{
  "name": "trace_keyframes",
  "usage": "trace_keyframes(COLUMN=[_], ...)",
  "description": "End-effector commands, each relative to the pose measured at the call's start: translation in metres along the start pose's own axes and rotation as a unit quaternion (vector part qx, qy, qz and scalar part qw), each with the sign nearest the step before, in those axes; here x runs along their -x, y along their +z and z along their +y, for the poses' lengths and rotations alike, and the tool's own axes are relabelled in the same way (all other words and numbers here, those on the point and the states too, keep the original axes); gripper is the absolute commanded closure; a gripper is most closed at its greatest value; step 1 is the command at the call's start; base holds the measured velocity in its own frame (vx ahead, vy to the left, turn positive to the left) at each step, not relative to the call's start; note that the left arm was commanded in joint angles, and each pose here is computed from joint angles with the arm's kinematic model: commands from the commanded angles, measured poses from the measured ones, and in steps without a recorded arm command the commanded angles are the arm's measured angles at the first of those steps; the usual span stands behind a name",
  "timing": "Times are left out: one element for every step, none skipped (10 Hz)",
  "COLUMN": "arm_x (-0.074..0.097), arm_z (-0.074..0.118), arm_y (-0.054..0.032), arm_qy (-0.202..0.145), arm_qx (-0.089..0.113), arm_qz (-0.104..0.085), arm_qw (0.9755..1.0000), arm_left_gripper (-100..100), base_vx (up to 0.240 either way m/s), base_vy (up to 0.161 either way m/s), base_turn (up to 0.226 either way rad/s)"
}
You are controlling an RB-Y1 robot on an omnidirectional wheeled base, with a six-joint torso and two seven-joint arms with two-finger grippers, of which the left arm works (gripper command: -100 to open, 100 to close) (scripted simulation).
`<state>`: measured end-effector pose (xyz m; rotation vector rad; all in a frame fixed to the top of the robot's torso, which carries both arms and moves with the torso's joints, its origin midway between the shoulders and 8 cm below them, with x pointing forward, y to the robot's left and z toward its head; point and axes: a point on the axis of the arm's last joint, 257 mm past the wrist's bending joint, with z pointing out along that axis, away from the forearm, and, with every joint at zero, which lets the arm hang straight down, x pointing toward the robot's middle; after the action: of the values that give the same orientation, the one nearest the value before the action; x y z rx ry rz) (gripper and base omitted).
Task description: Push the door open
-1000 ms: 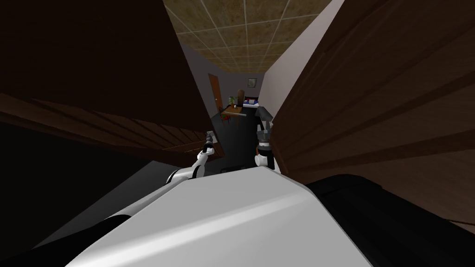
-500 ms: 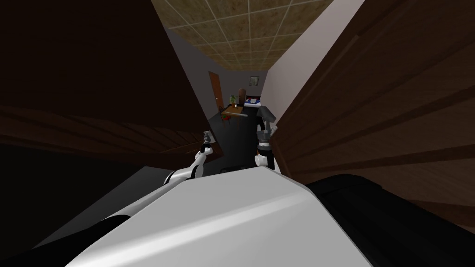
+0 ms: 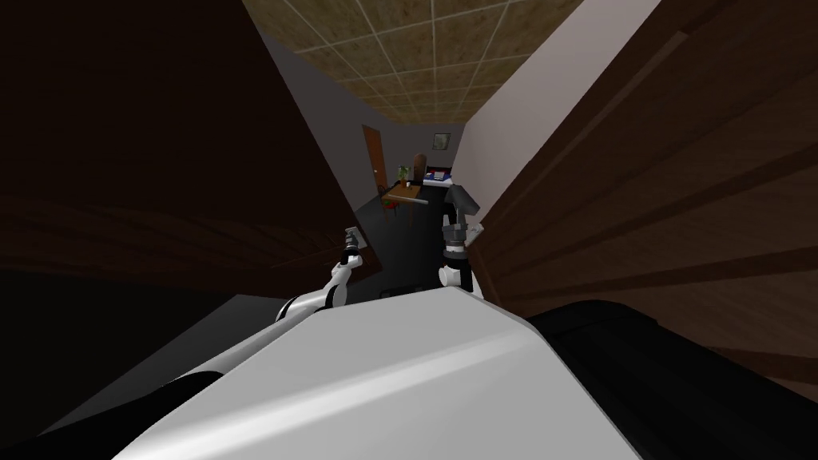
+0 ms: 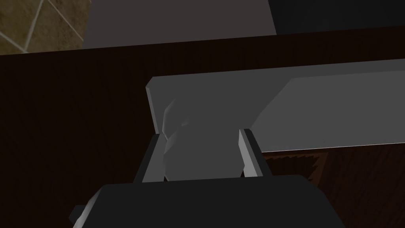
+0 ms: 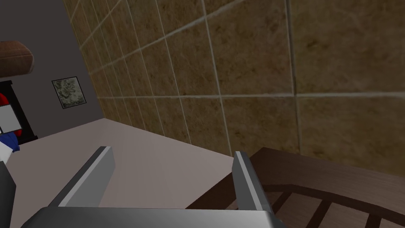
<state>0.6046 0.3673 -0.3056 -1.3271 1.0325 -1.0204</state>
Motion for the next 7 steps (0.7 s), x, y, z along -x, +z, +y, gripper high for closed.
trace_keyframes(arm_x=[0.02, 0.02, 0.02, 0.02, 0.036, 0.036, 0.036], arm_z=[-0.005, -0.005, -0.002, -0.005, -0.006, -0.006, -0.006], arm_y=[0.0013, 0.0013, 0.0003, 0.0013, 0.0013, 0.0013, 0.0013], arm_qy=[0.002, 0.002, 0.002, 0.002, 0.002, 0.002, 0.002], arm_qx=[-0.005, -0.005, -0.002, -0.005, -0.005, -0.005, -0.005], arm_qz=[-0.017, -0.017, -0.018, -0.017, -0.031, -0.031, -0.031], arm_qw=[0.9998, 0.9998, 0.9998, 0.9998, 0.9995, 0.9995, 0.9995], arm_left_gripper=[100, 100, 100, 100, 100, 100, 100], base_vx=[0.216, 0.146, 0.06, 0.001, 0.093, 0.125, 0.074], base_vy=[-0.069, -0.029, -0.003, 0.01, -0.074, -0.076, -0.039], base_turn=[0.09, 0.026, 0.0, -0.018, 0.04, 0.078, 0.033])
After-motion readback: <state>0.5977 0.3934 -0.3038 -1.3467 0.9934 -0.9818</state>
